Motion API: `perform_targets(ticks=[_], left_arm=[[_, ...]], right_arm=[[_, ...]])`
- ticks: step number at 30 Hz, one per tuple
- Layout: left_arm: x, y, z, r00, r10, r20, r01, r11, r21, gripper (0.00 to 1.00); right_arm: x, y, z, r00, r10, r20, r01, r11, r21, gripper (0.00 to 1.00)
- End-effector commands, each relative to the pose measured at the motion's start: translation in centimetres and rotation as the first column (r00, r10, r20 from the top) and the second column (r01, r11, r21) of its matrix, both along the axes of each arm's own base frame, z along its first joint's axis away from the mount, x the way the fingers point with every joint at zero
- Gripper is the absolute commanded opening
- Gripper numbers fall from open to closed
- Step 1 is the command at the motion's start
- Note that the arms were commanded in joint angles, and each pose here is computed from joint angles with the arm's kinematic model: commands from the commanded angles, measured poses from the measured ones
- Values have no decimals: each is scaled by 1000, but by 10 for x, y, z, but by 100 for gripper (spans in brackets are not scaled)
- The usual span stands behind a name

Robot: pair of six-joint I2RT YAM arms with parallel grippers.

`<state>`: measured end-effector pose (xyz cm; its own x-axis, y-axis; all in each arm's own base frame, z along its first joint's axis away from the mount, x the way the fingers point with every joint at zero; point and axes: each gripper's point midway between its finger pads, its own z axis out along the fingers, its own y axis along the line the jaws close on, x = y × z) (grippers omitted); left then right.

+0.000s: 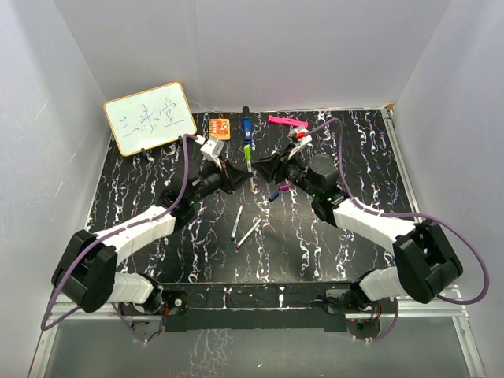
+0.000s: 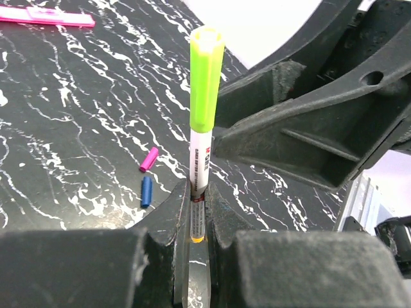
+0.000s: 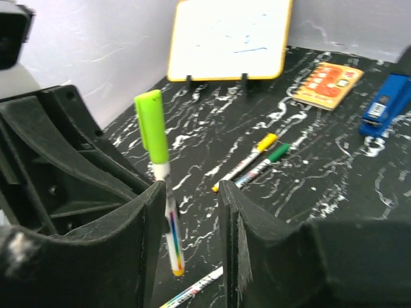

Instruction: Insert the pens into the pen caps

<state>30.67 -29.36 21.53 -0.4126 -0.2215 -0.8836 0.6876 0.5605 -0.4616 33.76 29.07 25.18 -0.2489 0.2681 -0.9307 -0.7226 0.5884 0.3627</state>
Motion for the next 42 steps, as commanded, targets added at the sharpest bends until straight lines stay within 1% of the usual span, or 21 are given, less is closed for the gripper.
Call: perform_targets(ticks=[1,3,4,5,6,8,11,13,14,20,24,27,32,33,38,42], left_arm=[[11,11,6,998,68,-16,-66,996,66,0],[17,17,-18,991,109,-80,-95,983,159,0],[20,20,-27,987,129,-101,-107,974,202,0],[25,24,-37,981,156,-114,-124,961,248,0],[31,27,-43,976,183,-120,-143,948,285,0],[42,36,-51,964,241,-116,-188,918,348,0],[62,48,-64,942,314,-115,-236,868,438,0],[73,54,-75,930,344,-129,-241,836,493,0],[78,56,-82,925,352,-140,-234,821,520,0],[104,71,-126,887,412,-207,-186,730,658,0],[118,81,-151,853,453,-258,-139,675,724,0],[125,81,-163,832,458,-313,-98,676,730,0],[127,79,-170,818,458,-348,-78,688,722,0],[127,78,-172,816,456,-356,-73,692,718,1],[124,75,-177,804,453,-385,-57,703,708,18],[122,72,-181,797,445,-407,-43,715,698,29]], right_arm=[[20,-29,50,976,-201,84,197,979,54,37],[21,-42,64,956,-272,106,263,960,93,39],[20,-49,70,947,-300,117,288,951,108,42],[19,-54,73,939,-321,126,307,944,118,50],[18,-59,76,930,-343,131,327,936,127,54],[19,-71,75,912,-392,124,376,917,133,59],[25,-95,68,861,-502,75,487,859,159,77],[26,-105,65,848,-528,49,513,840,176,95],[27,-108,65,845,-533,35,518,835,186,98],[35,-111,52,849,-529,-12,523,835,172,98],[34,-110,48,851,-524,-24,521,838,162,98],[34,-110,47,853,-522,-24,519,840,160,98],[34,-110,43,852,-523,-33,522,840,152,98],[35,-110,42,852,-522,-36,521,840,149,98],[39,-108,35,851,-522,-56,525,841,133,98],[42,-105,29,852,-519,-73,524,844,117,98]])
